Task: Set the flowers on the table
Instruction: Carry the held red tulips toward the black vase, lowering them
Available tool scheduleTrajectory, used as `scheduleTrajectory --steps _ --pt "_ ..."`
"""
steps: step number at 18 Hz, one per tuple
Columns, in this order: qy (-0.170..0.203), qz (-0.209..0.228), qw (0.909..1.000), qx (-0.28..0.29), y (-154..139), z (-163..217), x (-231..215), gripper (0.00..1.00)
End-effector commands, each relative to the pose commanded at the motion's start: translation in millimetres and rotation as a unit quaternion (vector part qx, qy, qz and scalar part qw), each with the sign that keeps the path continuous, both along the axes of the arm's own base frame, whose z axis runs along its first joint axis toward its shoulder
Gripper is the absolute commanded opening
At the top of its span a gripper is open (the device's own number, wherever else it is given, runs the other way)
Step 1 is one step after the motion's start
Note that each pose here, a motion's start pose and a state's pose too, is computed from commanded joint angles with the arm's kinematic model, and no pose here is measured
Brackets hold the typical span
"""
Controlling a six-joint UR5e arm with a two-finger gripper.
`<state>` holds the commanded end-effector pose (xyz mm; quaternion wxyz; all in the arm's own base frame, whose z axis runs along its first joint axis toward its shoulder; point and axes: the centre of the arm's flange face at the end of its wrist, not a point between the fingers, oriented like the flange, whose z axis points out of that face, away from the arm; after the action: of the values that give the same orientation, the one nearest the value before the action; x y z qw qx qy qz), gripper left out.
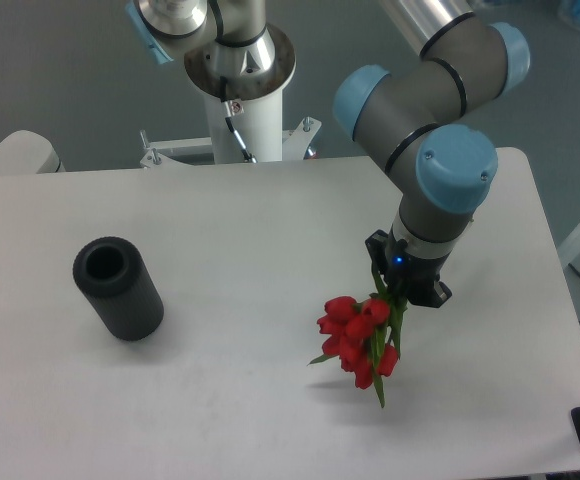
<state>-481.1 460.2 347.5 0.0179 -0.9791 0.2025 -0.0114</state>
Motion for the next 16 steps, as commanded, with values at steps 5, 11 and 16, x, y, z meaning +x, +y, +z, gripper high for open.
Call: scheduleTrajectory --steps 5,11,16 --pt "-0.004 -0.011 0.9999 0.0 -4.9 0.0 8.7 0.0" --pt "-0.02 -0.032 0.9993 -0.003 -14.8 4.6 8.0 0.0" --pt "-0.037 -0.056 0.9977 -0.007 -22.4 2.0 14.4 0.0"
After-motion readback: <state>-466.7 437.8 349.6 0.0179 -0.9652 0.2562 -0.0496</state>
